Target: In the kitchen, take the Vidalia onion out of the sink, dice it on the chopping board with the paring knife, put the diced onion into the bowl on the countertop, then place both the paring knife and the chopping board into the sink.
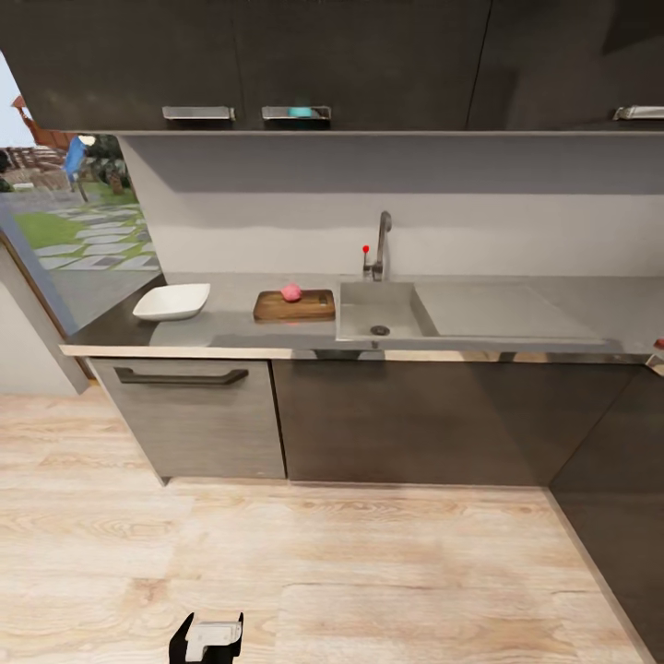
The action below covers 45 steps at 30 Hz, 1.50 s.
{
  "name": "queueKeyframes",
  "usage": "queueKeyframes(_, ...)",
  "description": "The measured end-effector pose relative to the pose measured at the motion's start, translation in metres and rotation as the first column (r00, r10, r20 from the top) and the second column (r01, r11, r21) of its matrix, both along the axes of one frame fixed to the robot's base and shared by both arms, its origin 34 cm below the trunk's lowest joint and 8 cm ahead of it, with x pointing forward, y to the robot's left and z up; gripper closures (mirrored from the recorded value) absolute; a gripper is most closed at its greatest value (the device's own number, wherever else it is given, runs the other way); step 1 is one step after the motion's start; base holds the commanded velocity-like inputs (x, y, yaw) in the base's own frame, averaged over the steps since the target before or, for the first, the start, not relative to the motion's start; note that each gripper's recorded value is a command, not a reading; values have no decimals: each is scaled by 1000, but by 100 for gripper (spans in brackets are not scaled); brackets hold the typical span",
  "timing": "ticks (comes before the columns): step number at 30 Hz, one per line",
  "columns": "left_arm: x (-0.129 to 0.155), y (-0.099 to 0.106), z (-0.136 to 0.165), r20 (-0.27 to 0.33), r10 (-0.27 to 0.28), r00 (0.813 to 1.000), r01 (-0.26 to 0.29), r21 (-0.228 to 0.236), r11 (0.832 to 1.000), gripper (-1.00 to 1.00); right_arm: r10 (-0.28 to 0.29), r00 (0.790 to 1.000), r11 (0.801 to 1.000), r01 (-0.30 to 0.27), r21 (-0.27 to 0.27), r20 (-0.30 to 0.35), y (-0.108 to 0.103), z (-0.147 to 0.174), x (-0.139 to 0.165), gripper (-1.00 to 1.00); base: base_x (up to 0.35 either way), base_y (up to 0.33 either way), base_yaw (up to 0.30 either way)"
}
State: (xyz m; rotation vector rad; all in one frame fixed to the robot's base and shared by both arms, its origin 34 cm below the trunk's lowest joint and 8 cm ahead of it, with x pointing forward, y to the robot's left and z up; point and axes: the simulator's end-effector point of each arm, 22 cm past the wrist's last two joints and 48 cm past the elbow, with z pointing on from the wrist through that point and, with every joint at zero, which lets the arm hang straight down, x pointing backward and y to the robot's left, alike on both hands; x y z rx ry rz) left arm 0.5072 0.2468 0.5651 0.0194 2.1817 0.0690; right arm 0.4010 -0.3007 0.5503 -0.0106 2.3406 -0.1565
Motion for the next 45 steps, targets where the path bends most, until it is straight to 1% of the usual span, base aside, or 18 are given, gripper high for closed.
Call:
queueKeyframes(21, -1, -1, 31, -1, 0, 1000, 0, -1, 1000, -100, -1, 1000, 1000, 1, 1, 4, 0, 32, -1, -100, 0, 0, 0)
queueKeyframes(26, -2, -1, 39, -1, 0, 1000, 0, -1, 1000, -100, -12, 1000, 1000, 12, -4, 13, -3, 41, 0, -100, 0, 0, 0)
queueKeyframes(29, -2, -1, 43, -1, -1, 1000, 1, -1, 1000, -100, -11, 997, 1000, 11, -4, 71, -3, 55, 8, -100, 0, 0, 0)
queueKeyframes(31, -2, -1, 45, -1, 0, 1000, 0, -1, 1000, -100, -7, 986, 1000, 8, -4, 166, -3, 74, 21, -100, 0, 0, 0)
queueKeyframes(32, -3, -1, 47, -1, 0, 1000, 0, -1, 1000, -100, -8, 981, 1000, 9, -5, 192, -2, 80, 24, -100, 0, 0, 0)
queueKeyframes(34, -3, -1, 49, -1, 0, 1000, 0, -1, 1000, -100, -21, 963, 1000, 25, -12, 269, -5, 98, 32, -100, 0, 0, 0)
queueKeyframes(37, -3, -1, 53, -1, 0, 1000, 0, -1, 1000, -100, -43, 954, 998, 53, -24, 298, -11, 109, 36, -100, 0, 0, 0)
queueKeyframes(38, -3, -1, 55, -1, 0, 1000, 0, -1, 1000, -100, -52, 953, 997, 64, -32, 300, -15, 112, 40, -100, 0, 0, 0)
queueKeyframes(39, -4, -1, 56, -1, 0, 1000, 0, -1, 1000, -100, -63, 952, 996, 79, -43, 300, -19, 120, 54, -100, 0, 0, 0)
queueKeyframes(40, -4, -1, 57, -2, 0, 1000, 0, -1, 1000, -100, -68, 956, 995, 86, -49, 286, -21, 125, 65, -100, 0, 0, 0)
queueKeyframes(41, -4, -1, 59, -2, -1, 1000, 1, -1, 1000, -100, -74, 967, 994, 91, -59, 242, -23, 127, 78, -100, 0, 0, 0)
queueKeyframes(43, -4, -1, 61, -2, 0, 1000, 0, -1, 1000, -100, -81, 977, 993, 96, -67, 198, -24, 131, 87, -100, 0, 0, 0)
queueKeyframes(45, -5, -1, 64, -2, 0, 1000, 0, -1, 1000, -100, -83, 980, 993, 96, -68, 180, -24, 134, 90, -100, 0, 0, 0)
